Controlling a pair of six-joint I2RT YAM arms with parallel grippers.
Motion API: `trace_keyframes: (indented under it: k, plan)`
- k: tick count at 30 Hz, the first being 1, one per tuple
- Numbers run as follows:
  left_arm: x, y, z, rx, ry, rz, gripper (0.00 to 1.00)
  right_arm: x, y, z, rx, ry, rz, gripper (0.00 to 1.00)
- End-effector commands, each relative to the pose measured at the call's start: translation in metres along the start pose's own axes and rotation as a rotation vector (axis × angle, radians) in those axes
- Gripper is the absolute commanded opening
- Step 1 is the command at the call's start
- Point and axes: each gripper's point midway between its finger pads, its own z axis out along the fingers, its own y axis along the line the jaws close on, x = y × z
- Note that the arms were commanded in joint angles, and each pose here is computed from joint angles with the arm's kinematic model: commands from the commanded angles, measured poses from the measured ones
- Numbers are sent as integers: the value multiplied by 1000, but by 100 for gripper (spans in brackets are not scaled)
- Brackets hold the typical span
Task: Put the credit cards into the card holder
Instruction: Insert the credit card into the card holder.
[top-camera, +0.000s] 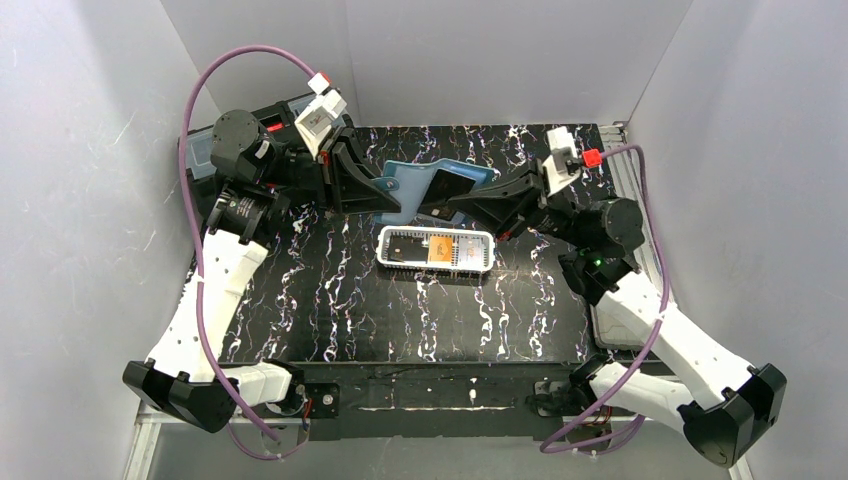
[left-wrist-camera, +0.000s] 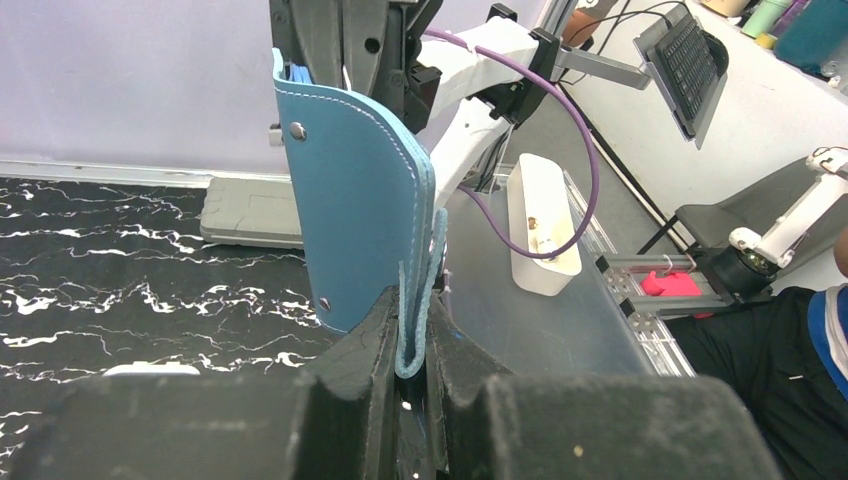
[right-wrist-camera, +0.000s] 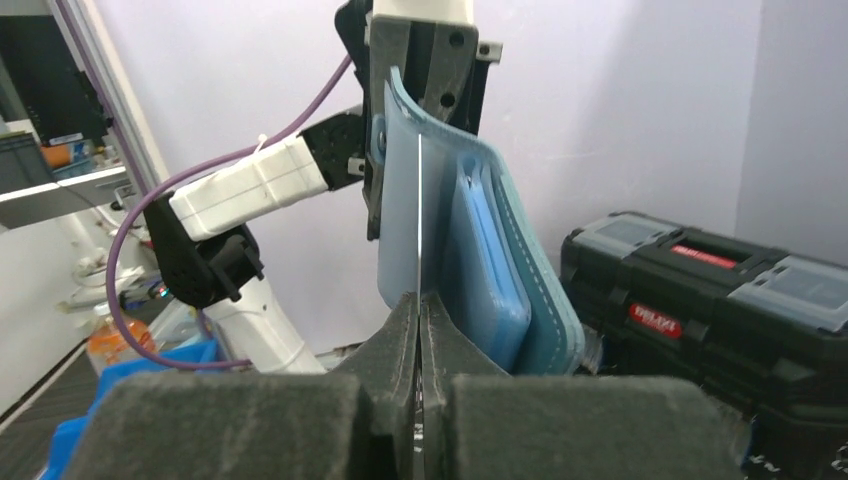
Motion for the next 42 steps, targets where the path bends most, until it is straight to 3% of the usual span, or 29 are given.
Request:
trace_keyframes:
  k: [1,21,31,42]
  plan:
    - [-4,-15,0,28,8,44,0,-28,0,-2,50,-118,-91,1]
    - [-5,-21,0,32,8,56,0,-27,-10,2,45,-201,-7,1]
    - [-4,-18,0,31,9,56,0,-16,13,3,-104,-150,34,1]
    - [-6,-18,0,27,8,66,0,-11,16,-5,-80,-135,16,1]
